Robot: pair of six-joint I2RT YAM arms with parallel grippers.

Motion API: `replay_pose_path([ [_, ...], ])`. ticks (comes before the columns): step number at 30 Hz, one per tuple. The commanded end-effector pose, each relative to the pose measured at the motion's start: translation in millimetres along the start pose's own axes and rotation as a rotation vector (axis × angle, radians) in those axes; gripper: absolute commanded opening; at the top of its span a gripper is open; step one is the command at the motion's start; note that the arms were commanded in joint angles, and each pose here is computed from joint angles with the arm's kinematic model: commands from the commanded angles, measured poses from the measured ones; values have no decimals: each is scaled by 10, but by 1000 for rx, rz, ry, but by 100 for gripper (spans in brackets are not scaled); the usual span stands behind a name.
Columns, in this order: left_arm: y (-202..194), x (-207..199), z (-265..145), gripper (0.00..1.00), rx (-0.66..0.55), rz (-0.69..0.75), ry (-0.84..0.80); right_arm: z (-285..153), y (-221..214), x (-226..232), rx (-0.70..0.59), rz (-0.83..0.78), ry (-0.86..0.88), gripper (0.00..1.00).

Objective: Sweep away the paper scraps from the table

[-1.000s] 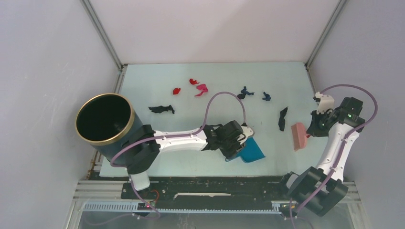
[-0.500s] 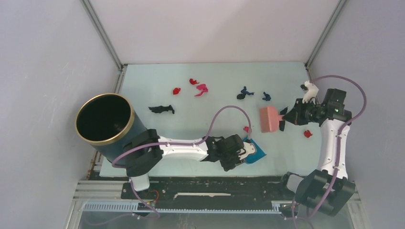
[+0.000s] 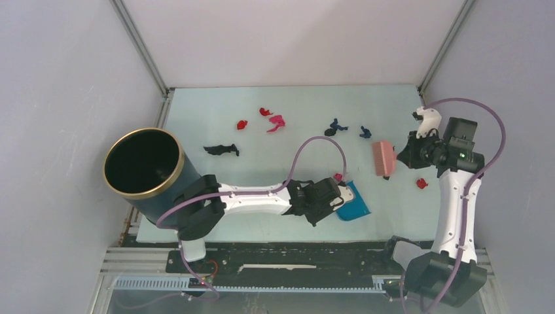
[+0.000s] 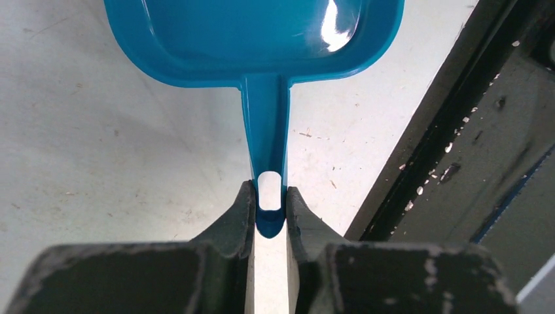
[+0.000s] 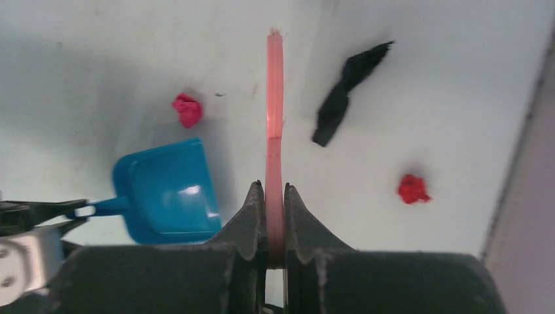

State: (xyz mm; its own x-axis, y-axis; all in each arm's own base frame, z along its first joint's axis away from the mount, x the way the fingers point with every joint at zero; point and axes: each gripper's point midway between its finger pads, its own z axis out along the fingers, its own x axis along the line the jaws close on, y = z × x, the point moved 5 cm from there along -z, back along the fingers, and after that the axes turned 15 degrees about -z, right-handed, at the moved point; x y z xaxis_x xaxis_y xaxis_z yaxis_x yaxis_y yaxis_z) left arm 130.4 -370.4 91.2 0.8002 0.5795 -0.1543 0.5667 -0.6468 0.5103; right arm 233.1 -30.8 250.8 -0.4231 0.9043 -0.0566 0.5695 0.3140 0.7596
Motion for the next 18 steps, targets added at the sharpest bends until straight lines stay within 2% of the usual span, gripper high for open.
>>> replay_pose_path([
  [1,124,13,-280,5,36,-92,-8,-175,74,-268,104,-129,-193,0],
  [6,137,175,-498,2,107,-159,5,-103,320,-646,147,-131,-295,0],
  [12,61,505,-692,2,203,-187,78,263,515,-1020,226,-126,-344,0],
  [15,-13,639,-675,3,255,-203,77,490,486,-1057,283,-137,-355,0],
  [18,-29,752,-584,2,283,-243,69,692,410,-862,307,-118,-278,0],
])
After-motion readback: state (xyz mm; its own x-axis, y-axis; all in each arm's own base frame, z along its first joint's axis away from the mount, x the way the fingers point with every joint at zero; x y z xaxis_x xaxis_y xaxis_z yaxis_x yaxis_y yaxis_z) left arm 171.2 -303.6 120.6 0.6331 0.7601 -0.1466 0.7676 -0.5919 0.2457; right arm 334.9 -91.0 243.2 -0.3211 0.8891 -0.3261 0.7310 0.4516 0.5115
